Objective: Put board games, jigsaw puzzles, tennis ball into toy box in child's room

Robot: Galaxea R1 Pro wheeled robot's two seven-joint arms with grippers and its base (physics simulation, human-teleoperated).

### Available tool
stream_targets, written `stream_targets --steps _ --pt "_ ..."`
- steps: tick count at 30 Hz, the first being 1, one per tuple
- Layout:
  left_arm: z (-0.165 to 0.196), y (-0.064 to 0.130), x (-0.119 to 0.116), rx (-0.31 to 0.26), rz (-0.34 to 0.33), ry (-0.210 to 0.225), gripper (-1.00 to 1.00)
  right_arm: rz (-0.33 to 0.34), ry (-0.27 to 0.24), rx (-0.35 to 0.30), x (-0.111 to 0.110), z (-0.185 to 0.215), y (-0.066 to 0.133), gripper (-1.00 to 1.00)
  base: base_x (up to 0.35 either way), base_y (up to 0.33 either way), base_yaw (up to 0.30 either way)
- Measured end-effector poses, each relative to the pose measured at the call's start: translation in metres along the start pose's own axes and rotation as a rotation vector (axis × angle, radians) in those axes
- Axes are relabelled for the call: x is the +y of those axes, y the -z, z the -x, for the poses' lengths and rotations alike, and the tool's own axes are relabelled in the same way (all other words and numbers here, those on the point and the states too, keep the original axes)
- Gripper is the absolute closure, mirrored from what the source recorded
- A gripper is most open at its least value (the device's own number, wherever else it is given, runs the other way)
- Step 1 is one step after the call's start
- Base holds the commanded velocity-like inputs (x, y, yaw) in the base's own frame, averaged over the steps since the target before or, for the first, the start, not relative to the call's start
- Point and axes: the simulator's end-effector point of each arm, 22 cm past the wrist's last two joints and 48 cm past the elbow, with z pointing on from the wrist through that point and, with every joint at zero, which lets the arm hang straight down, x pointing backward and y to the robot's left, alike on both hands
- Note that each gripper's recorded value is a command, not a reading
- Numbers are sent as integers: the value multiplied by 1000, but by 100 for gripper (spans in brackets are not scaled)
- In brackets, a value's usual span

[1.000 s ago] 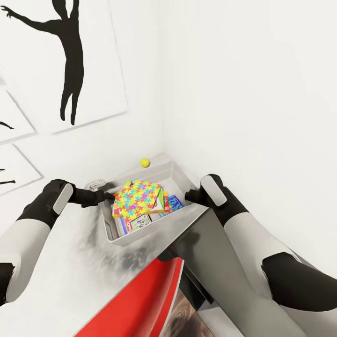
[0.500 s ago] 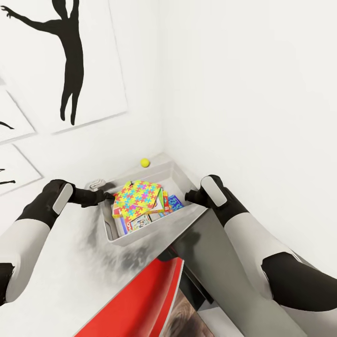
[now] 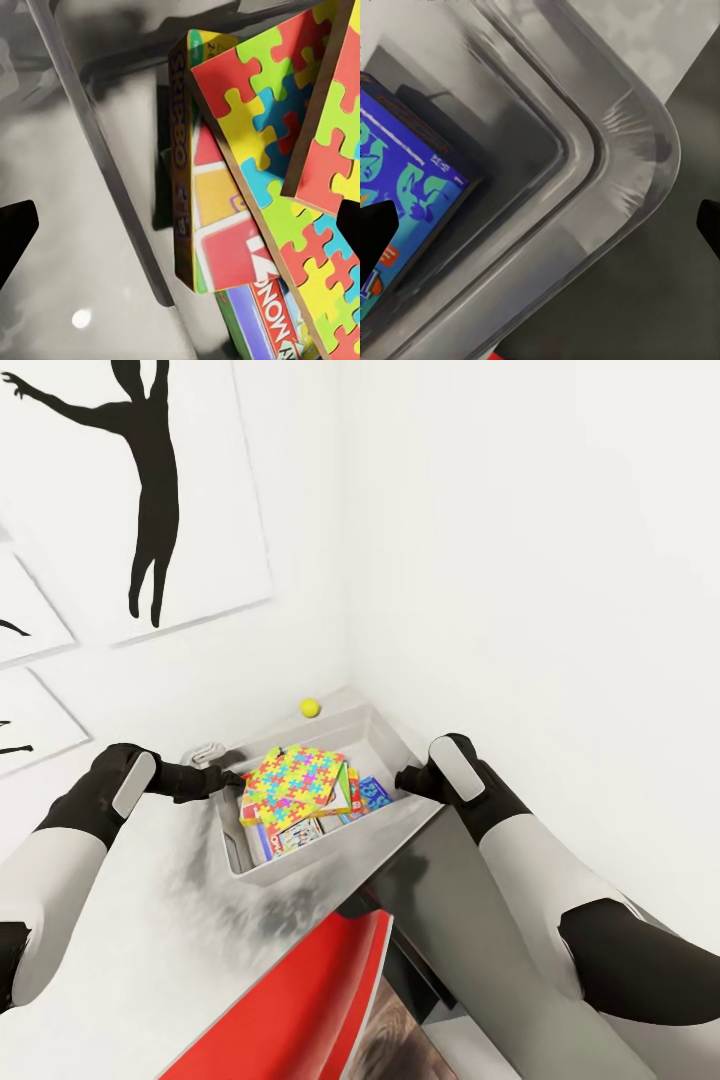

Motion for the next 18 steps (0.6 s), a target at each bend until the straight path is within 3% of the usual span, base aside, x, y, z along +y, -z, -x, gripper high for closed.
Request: stream_targets --steps 18 --pt "0 0 0 1 1 -2 -100 3 1 -5 1 2 1 -100 0 0 0"
